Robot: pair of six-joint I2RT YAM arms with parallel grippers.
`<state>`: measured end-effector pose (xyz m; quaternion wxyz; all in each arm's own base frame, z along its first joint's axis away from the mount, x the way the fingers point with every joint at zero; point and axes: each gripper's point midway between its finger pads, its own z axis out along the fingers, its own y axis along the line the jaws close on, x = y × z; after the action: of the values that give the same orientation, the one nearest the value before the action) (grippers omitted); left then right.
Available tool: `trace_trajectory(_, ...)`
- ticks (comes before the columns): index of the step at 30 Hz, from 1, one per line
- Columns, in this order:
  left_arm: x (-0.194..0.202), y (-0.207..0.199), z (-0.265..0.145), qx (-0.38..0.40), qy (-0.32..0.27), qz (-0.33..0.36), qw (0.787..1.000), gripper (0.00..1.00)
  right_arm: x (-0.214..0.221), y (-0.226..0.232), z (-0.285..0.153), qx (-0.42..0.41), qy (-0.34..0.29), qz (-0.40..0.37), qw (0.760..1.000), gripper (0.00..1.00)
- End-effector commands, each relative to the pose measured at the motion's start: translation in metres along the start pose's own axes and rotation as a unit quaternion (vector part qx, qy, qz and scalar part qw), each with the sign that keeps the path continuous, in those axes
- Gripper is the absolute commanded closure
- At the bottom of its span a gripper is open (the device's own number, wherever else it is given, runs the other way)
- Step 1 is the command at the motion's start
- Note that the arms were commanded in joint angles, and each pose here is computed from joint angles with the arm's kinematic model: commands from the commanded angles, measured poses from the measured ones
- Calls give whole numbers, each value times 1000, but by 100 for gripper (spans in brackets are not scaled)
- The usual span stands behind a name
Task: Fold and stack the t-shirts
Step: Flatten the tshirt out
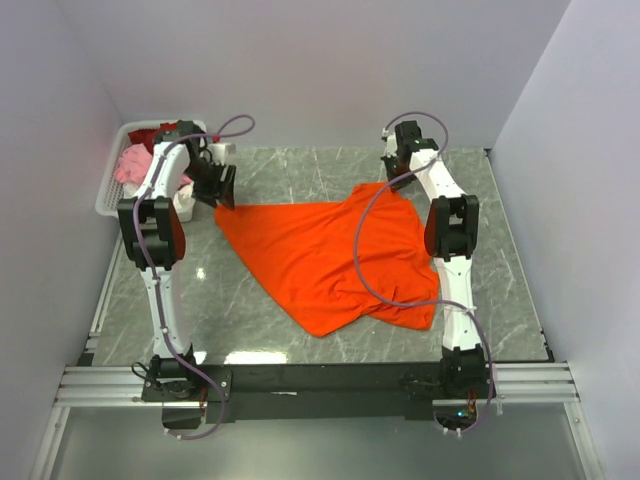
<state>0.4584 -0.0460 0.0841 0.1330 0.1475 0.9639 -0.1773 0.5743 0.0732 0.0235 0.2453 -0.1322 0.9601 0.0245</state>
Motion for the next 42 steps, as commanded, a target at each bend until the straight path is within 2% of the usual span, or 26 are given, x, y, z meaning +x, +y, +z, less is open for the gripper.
trace_trajectory(1,-25,3,-28,-9,-41,20,999,31,-7,-28,-23,48,-13,-9,999,100)
trace_trajectory(2,-26,3,-28,-7,-41,23,999,31,-16,-53,-47,73,-35,5,997,100)
trace_trajectory(5,-30,-1,-29,4,-49,33,998,29,-30,-85,-87,90,-76,31,993,100)
trace_trajectory(6,-31,-3,-29,6,-52,36,998,29,-26,-113,-101,103,-82,57,990,100)
trace_trajectory(11,-37,-3,-19,9,-61,42,997,29,-21,-124,-148,77,-109,71,989,100)
trace_trajectory(14,-44,-7,-10,17,-64,53,996,30,-7,-120,-146,72,-96,60,991,100)
trace_trajectory(17,-63,-7,-4,13,-92,52,994,31,3,-115,-134,60,-73,62,994,100)
trace_trajectory(18,-71,-22,3,18,-98,66,993,32,4,-115,-132,59,-69,62,994,100)
trace_trajectory(21,-104,-35,11,27,-152,67,986,33,3,-116,-130,67,-69,58,994,100)
trace_trajectory(22,-123,-36,16,27,-187,76,979,33,2,-116,-130,69,-68,57,994,100)
trace_trajectory(25,-148,-54,34,59,-229,68,969,33,2,-114,-130,68,-59,55,994,100)
trace_trajectory(26,-168,-60,34,68,-265,70,959,32,2,-114,-131,68,-57,53,995,100)
trace_trajectory(28,-180,-68,52,84,-281,52,955,29,6,-113,-132,68,-52,52,995,100)
trace_trajectory(30,-206,-81,53,99,-323,49,940,27,9,-111,-137,67,-48,48,995,100)
trace_trajectory(31,-211,-85,70,107,-327,43,938,25,14,-109,-139,63,-41,47,996,100)
trace_trajectory(33,-221,-96,75,113,-340,51,932,24,18,-106,-141,60,-35,44,997,100)
trace_trajectory(37,-222,-99,106,91,-341,42,935,17,32,-98,-141,52,-16,39,998,100)
trace_trajectory(39,-224,-104,110,78,-340,55,936,20,32,-98,-145,54,-18,35,998,100)
trace_trajectory(42,-200,-107,131,71,-293,68,951,38,35,-98,-149,56,-12,27,998,100)
